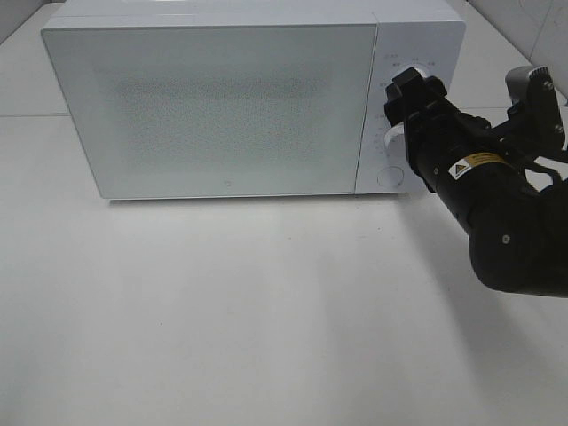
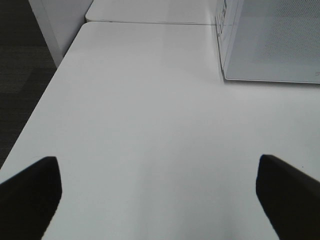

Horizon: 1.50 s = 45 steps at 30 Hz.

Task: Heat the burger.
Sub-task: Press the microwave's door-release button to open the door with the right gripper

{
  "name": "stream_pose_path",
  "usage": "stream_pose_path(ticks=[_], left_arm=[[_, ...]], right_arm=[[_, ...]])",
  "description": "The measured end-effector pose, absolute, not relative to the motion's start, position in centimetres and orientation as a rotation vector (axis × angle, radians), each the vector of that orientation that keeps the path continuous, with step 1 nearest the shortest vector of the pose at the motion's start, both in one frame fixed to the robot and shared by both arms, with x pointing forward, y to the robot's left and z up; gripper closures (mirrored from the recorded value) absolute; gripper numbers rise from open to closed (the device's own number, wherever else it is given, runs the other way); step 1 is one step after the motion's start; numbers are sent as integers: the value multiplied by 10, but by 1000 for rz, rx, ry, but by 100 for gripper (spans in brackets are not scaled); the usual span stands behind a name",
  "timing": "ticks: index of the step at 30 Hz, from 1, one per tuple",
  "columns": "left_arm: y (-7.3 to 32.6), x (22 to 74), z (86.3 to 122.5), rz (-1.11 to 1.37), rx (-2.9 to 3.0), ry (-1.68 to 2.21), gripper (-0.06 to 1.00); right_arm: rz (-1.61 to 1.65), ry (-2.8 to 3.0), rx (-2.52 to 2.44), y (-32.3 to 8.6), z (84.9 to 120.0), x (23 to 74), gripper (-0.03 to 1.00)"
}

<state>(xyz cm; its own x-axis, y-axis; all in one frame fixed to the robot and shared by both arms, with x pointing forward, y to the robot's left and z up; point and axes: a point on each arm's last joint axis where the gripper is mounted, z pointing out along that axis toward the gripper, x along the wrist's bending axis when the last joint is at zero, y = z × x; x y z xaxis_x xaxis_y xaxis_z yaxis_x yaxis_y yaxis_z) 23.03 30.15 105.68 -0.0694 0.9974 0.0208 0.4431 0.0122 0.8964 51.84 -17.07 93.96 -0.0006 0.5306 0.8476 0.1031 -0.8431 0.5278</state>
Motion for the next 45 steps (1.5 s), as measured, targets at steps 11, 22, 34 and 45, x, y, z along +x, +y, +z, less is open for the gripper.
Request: stream_pose_path(ticks=[11,22,34,45], left_arm=[[302,230,1057,1014,1508,1596,-3],[302,230,1057,1014,1508,1596,-3],[302,230,1057,1014,1508,1596,-3],[302,230,1057,1014,1508,1596,-3]], right_arm=[[1625,1145,1827,-171,969,500,23],[1396,1584,1542,-170,990,479,23],[1292,1919,1318,-170,1009,450,23],[1191,2143,1306,-182,1023,416,23]])
